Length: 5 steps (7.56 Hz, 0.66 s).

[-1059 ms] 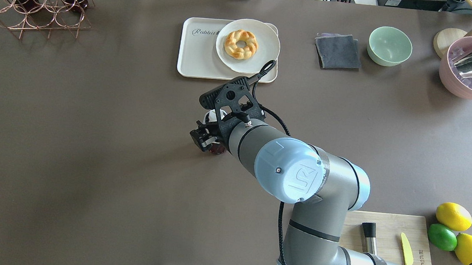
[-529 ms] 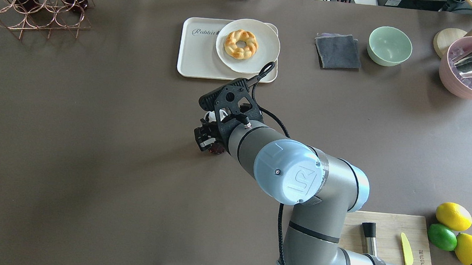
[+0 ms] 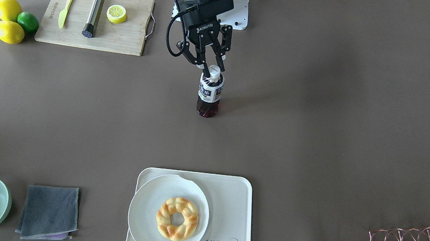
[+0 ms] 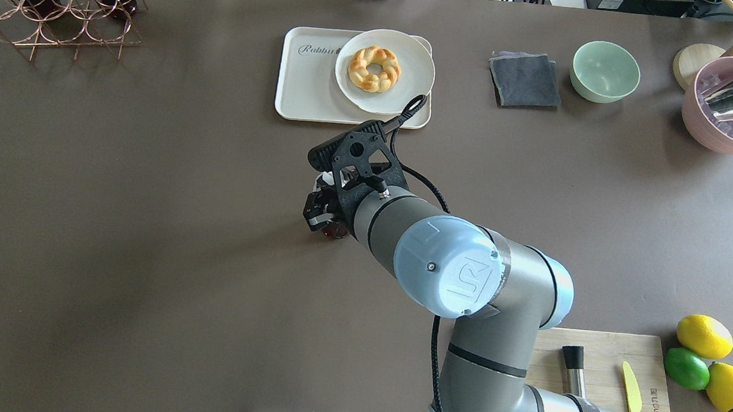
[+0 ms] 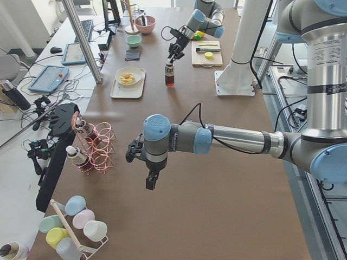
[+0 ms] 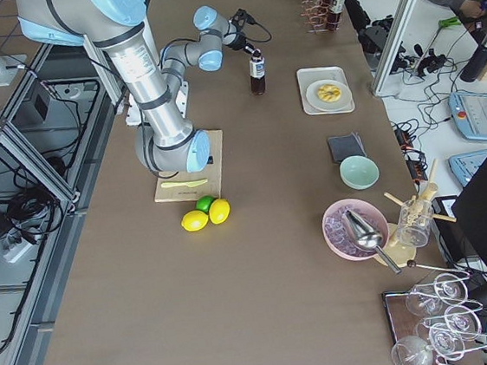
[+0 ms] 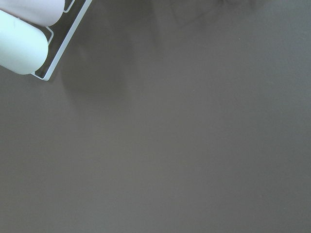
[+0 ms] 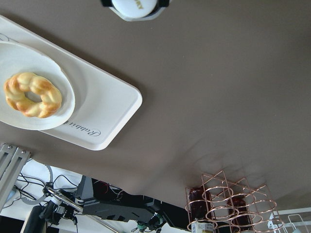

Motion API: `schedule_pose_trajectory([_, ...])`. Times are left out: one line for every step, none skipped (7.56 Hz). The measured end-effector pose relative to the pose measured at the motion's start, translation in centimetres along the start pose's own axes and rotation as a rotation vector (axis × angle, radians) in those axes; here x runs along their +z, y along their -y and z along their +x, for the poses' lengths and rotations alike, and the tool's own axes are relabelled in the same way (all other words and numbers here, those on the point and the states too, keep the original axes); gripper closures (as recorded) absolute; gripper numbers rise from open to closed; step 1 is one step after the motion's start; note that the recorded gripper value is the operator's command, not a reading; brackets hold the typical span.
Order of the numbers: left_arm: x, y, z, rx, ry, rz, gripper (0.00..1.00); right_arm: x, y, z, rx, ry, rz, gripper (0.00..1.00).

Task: Place tea on tray
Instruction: 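Lift the tea bottle with the right gripper toward the white tray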

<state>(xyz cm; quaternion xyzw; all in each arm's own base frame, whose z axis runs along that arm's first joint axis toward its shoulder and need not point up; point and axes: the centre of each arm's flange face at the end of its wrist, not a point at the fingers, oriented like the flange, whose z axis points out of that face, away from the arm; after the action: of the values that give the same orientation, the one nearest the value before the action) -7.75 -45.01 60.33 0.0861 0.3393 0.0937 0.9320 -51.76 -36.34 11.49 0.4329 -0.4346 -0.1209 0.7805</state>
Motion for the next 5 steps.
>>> schedule_pose_trajectory([-0.1,0.0,0.0,0.001,0.0,0.002,0.0,-0.2,1.5,0.5,0.008,-0.007,0.019,1.0])
schedule_pose_trajectory([-0.2,0.0,0.1,0.002,0.0,0.004,0.0,-0.3,3.2,1.2,0.019,-0.019,0.038,1.0])
schedule_pose_trajectory([-0.2,0.0,0.1,0.0,-0.001,0.003,0.0,0.3,5.0,2.2,0.036,-0.037,0.045,1.0])
schedule_pose_trajectory([0.0,-0.1,-0.1,-0.007,-0.002,-0.004,0.0,1.9,7.7,3.2,0.058,-0.054,0.043,1.0])
schedule_pose_trajectory([0.2,-0.3,-0.2,-0.012,-0.003,-0.01,0.0,3.8,10.9,4.1,0.076,-0.077,0.038,1.0])
